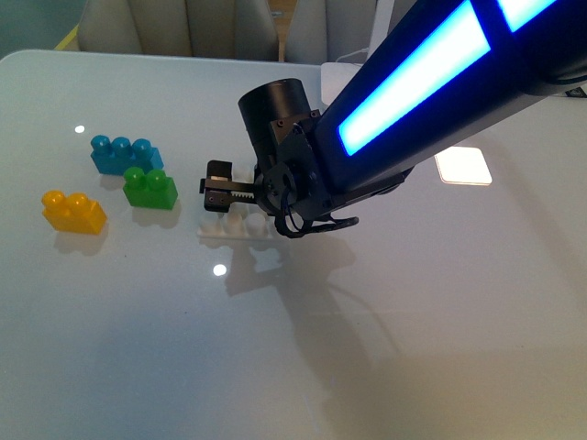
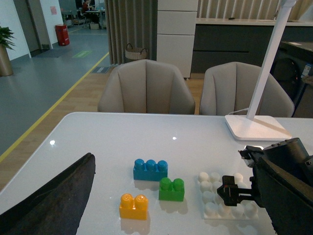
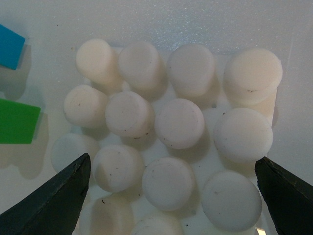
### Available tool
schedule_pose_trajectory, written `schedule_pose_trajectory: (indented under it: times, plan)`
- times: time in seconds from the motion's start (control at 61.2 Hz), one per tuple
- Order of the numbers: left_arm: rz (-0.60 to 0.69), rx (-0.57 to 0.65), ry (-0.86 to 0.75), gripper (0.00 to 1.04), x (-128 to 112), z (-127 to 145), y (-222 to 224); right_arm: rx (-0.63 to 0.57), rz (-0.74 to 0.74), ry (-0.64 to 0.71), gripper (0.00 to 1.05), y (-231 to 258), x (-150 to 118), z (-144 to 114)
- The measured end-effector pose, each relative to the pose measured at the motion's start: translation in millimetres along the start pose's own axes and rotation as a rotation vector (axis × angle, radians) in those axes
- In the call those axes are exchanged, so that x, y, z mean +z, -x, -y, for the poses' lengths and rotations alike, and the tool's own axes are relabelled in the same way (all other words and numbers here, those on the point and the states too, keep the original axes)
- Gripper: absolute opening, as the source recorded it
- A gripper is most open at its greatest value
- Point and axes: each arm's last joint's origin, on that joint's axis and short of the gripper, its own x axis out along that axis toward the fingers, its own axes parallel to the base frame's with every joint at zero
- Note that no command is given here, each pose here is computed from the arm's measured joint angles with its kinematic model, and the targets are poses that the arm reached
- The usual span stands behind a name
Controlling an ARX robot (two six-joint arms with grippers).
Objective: Insert yellow block into base center
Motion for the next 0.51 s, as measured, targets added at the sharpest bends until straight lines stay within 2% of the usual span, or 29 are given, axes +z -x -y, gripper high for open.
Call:
schedule_pose_trajectory:
  times: [0.31, 0.506]
  plan:
    - [0.000, 0.000, 0.000, 0.97, 0, 0, 0, 0.000, 0.031, -0.012, 0.96, 9, -6, 3]
    - [0.000, 0.001, 0.000, 0.97, 0, 0, 0, -0.040, 0.065, -0.067, 0.96, 21, -15, 17]
